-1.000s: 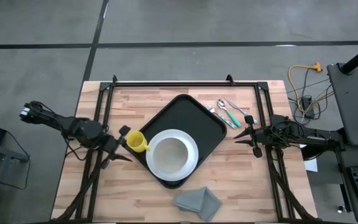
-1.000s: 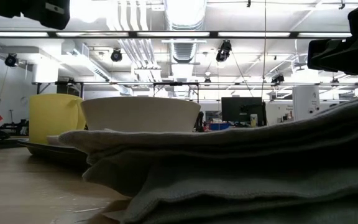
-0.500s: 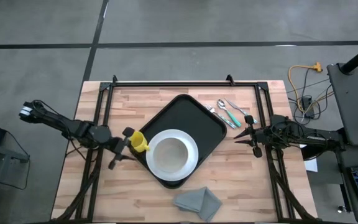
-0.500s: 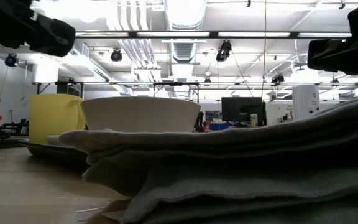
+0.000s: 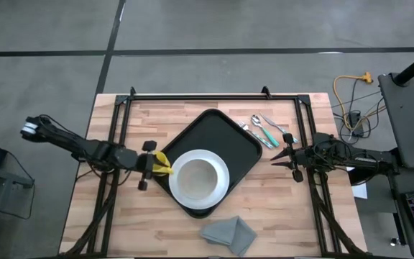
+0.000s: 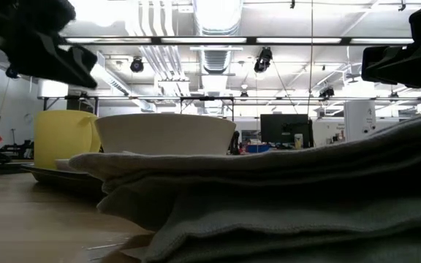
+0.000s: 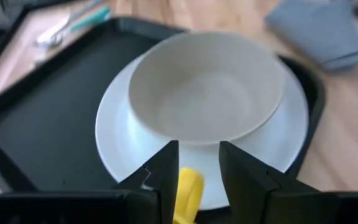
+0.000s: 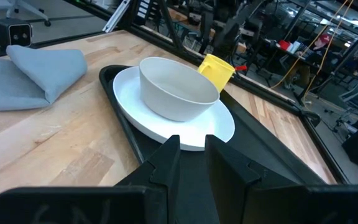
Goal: Set up tray
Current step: Adjust the yellow mug on the black serving tray
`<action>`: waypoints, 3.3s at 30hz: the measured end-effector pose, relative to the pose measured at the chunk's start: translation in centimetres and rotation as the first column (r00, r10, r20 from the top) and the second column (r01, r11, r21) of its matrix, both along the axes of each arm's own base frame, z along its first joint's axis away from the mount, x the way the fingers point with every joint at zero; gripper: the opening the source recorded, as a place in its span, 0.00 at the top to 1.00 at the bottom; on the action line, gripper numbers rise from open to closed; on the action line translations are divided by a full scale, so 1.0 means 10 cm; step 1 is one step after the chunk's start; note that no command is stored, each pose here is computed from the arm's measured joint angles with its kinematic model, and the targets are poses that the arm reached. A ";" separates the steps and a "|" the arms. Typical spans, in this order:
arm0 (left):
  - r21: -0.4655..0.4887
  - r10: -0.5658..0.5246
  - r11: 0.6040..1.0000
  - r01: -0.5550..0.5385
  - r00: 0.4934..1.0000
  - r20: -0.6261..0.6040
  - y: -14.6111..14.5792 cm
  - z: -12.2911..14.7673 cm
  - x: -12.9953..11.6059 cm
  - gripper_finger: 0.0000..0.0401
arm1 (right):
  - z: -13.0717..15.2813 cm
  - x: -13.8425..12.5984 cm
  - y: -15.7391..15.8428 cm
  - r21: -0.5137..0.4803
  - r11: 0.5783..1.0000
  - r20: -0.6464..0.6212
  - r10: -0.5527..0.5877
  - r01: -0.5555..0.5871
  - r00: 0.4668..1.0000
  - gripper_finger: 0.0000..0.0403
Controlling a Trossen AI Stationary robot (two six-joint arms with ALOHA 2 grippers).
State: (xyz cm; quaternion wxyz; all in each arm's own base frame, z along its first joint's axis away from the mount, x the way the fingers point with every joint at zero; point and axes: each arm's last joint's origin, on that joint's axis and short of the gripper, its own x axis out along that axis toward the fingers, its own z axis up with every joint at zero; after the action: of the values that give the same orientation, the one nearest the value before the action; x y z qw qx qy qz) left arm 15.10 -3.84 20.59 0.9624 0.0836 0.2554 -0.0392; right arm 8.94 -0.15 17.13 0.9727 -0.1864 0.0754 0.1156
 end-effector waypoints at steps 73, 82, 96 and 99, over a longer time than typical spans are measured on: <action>-0.132 -0.111 0.990 0.047 0.842 -0.528 0.05 -0.08 0.87 0.75 | 0.00 0.00 0.00 0.000 1.000 0.000 0.000 0.000 1.000 0.83; -0.089 -0.069 0.996 0.024 0.831 -0.553 0.06 -0.13 0.98 0.75 | 0.00 0.00 0.00 0.001 1.000 0.000 0.000 0.000 1.000 0.83; -0.082 -0.073 0.996 0.033 0.837 -0.543 0.07 -0.09 0.96 0.75 | 0.00 0.00 0.00 0.000 1.000 0.000 0.001 -0.001 1.000 0.83; -0.082 -0.060 0.996 0.018 0.835 -0.548 0.09 -0.09 0.95 0.75 | 0.00 0.00 0.00 0.001 1.000 0.000 0.001 -0.001 1.000 0.83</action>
State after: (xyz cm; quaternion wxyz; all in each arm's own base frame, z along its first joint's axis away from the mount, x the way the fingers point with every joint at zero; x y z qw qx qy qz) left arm 24.64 -2.92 19.64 0.8501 0.0385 0.5174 -0.0904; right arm 8.94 -0.15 17.13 0.9728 -0.1858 0.0754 0.1159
